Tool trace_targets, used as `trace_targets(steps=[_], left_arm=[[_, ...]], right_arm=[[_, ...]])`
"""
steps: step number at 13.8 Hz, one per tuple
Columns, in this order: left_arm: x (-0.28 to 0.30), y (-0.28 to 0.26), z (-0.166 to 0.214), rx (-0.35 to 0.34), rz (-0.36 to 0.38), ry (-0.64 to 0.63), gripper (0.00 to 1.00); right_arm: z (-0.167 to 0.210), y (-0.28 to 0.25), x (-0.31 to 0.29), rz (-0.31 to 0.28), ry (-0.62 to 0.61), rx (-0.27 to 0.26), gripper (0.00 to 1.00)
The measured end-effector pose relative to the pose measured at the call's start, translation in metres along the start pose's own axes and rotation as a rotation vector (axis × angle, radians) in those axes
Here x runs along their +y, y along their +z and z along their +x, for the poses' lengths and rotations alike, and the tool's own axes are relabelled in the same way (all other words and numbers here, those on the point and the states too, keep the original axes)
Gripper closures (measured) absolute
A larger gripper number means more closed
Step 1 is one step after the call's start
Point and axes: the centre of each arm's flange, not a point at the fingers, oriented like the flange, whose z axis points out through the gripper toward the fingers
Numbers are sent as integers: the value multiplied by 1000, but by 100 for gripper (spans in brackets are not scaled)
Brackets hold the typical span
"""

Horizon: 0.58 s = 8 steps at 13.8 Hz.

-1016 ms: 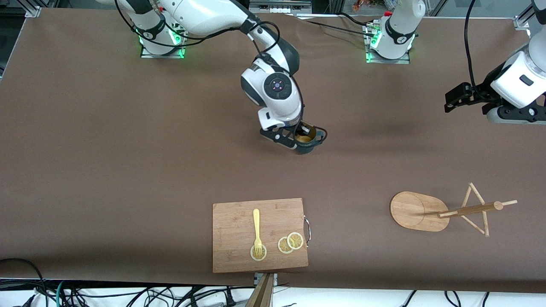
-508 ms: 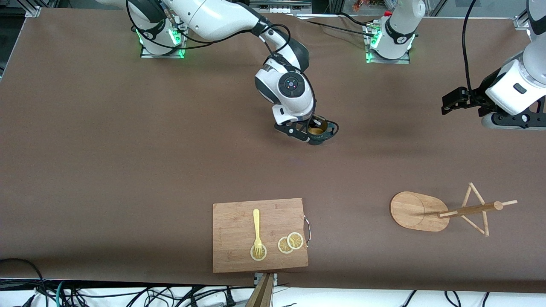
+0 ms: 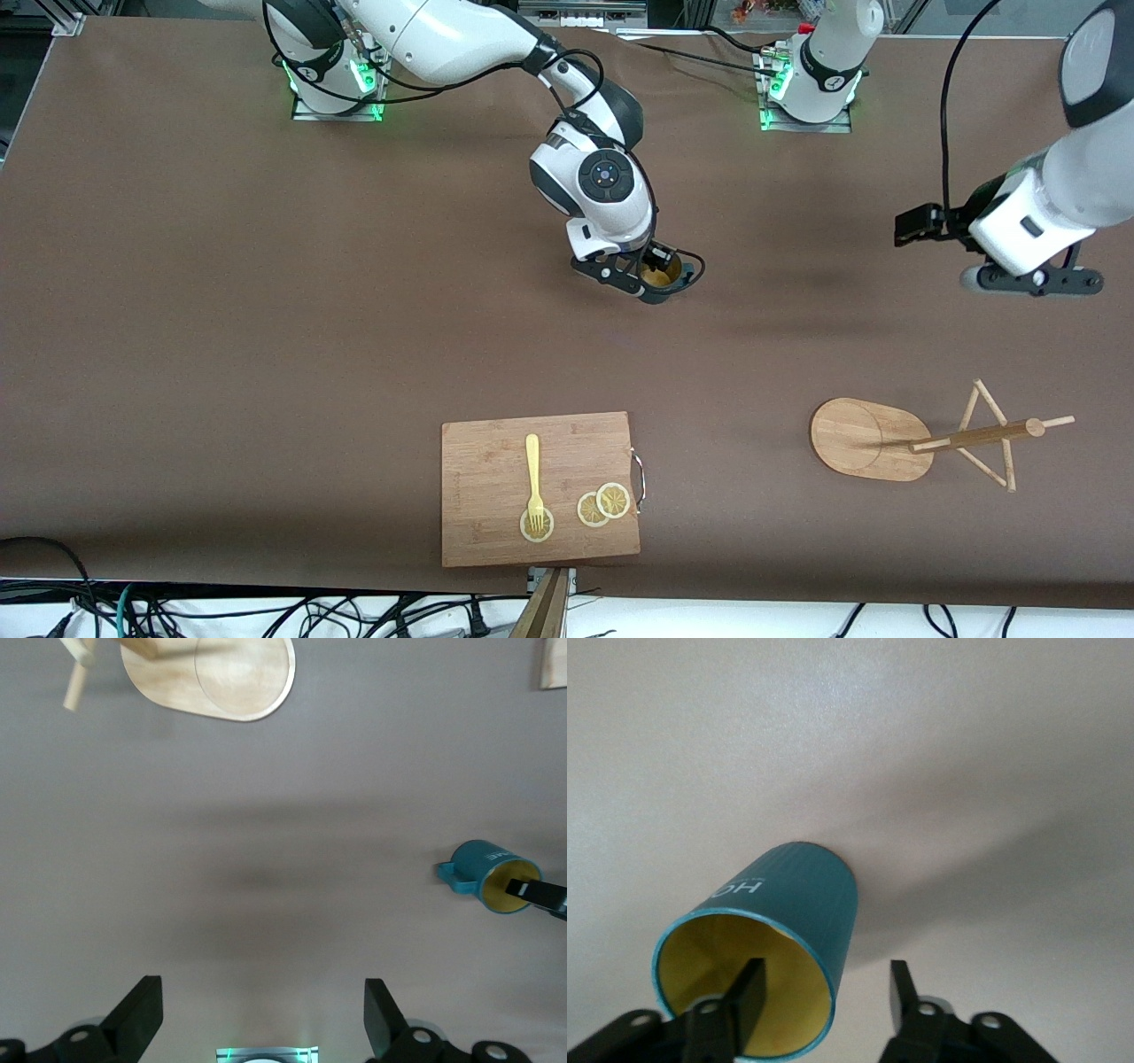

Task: Pass cup and hang on rack
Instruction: 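Set the mug down and open the right gripper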

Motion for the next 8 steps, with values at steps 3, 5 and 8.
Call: trace_targets(steps=[3, 5, 8], left_arm=[[-7, 21, 10, -66, -9, 50, 0], [-13, 29, 7, -113, -16, 146, 0], [-57, 48, 1, -149, -110, 351, 0]], right_arm=[[28, -42, -3, -22, -14, -4, 1], [54, -82, 2, -54, -79, -11, 0], [104, -141, 26, -98, -215, -24, 0]])
